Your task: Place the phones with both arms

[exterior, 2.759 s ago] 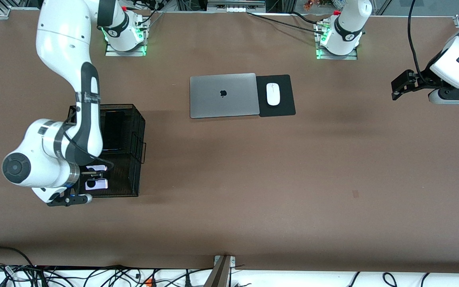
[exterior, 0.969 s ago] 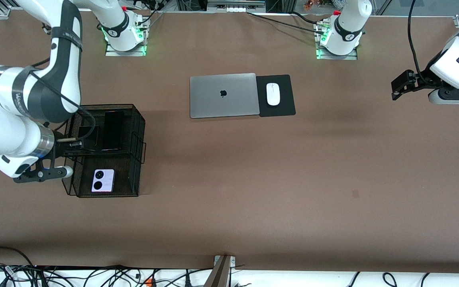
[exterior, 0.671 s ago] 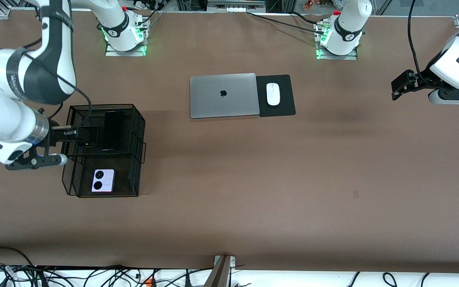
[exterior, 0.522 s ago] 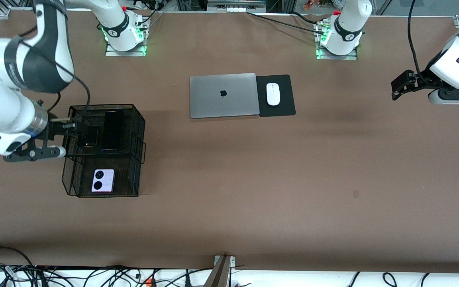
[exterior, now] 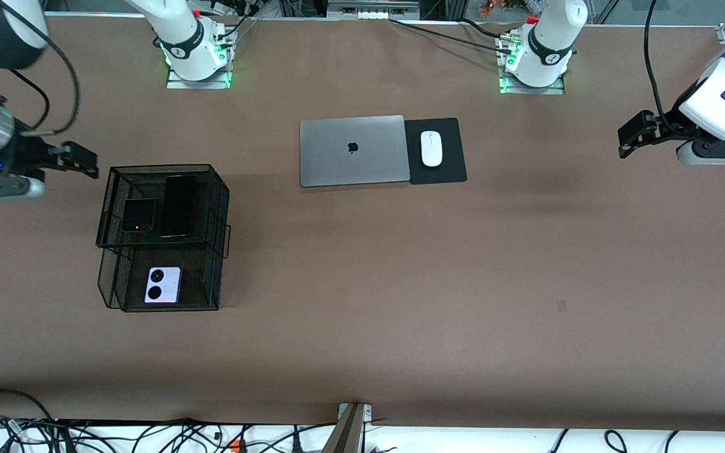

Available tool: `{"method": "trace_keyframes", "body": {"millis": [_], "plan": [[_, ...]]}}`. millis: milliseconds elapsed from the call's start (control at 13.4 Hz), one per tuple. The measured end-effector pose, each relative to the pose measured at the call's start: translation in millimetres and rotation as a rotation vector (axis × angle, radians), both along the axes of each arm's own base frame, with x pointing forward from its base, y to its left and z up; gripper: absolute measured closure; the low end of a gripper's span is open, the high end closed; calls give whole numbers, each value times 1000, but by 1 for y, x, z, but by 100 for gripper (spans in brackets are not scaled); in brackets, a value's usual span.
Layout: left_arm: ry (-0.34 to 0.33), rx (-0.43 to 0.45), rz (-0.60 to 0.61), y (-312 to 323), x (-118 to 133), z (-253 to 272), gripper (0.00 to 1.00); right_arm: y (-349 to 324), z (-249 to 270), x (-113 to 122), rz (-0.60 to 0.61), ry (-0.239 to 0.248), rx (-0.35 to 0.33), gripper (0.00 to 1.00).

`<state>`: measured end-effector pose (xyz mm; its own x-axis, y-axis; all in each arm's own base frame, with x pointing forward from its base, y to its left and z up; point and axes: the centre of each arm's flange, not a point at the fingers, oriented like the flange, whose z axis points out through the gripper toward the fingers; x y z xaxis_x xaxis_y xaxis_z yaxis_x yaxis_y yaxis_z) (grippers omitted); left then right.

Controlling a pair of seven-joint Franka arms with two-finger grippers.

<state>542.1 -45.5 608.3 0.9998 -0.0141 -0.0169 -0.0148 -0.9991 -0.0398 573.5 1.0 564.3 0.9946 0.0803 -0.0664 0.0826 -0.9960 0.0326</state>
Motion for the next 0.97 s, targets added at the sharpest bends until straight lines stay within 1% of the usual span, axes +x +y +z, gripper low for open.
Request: {"method": "trace_keyframes", "body": {"millis": [224, 447, 746, 969], "plan": [[0, 0, 0, 0, 0, 0, 0, -18, 13, -8, -29, -13, 5, 0], [0, 0, 0, 0, 0, 0, 0, -26, 19, -13, -43, -15, -3, 0], [0, 0, 0, 0, 0, 0, 0, -28, 19, -15, -45, -3, -12, 0], [2, 0, 0, 0, 0, -1, 0, -28, 20, -16, -45, -4, -13, 0]]}}
